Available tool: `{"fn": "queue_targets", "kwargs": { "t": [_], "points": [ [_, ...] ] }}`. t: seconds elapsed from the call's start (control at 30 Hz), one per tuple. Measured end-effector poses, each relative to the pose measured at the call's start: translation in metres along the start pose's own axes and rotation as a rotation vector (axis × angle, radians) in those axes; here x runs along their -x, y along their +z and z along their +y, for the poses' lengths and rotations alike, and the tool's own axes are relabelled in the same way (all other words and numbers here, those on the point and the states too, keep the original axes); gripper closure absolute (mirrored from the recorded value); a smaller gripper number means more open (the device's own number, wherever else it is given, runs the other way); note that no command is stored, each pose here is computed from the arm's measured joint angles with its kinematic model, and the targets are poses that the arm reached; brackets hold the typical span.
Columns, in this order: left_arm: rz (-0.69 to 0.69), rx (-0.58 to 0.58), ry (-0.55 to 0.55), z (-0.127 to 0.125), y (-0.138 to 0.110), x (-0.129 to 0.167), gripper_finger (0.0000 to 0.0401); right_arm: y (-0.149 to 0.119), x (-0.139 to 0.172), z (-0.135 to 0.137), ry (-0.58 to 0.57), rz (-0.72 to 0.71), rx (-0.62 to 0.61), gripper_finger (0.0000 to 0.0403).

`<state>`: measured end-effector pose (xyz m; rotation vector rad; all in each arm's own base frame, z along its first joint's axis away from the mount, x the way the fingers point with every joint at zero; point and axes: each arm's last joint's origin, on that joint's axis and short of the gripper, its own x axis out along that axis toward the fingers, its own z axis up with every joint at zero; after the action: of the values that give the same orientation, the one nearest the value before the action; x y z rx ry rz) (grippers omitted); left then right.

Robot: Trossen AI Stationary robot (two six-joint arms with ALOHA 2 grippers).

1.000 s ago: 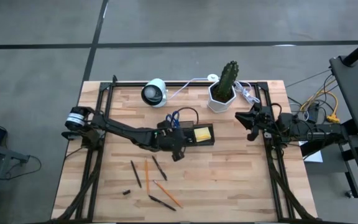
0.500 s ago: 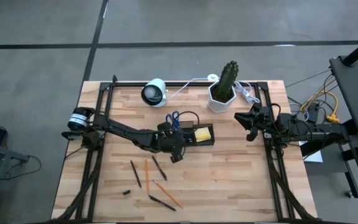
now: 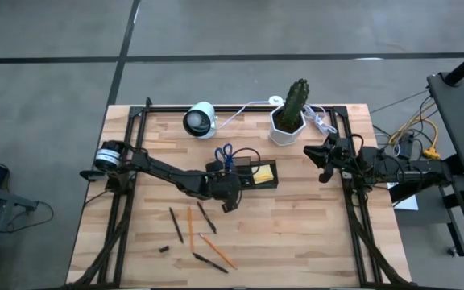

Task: Pick and place office supplies into organizer
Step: Put the blue eraser into the black desk organizer

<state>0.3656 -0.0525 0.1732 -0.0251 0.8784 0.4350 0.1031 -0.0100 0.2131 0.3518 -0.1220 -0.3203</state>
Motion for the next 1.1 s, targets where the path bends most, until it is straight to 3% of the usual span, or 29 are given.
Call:
{"fn": "queue_targets", "kwargs": {
  "t": [0.6, 1.1],
  "points": [
    [0.012, -0.151, -0.044, -0.0013, -0.0001, 0.0003, 0.0399, -0.0001, 0.0000, 0.0000, 0.003, 0.001, 0.004, 0.0349],
    [0.014, -0.149, -0.048, -0.0011, -0.0001, 0.0001, 0.0365, -0.0001, 0.0000, 0.0000, 0.002, 0.001, 0.004, 0.0349]
  ]
}}
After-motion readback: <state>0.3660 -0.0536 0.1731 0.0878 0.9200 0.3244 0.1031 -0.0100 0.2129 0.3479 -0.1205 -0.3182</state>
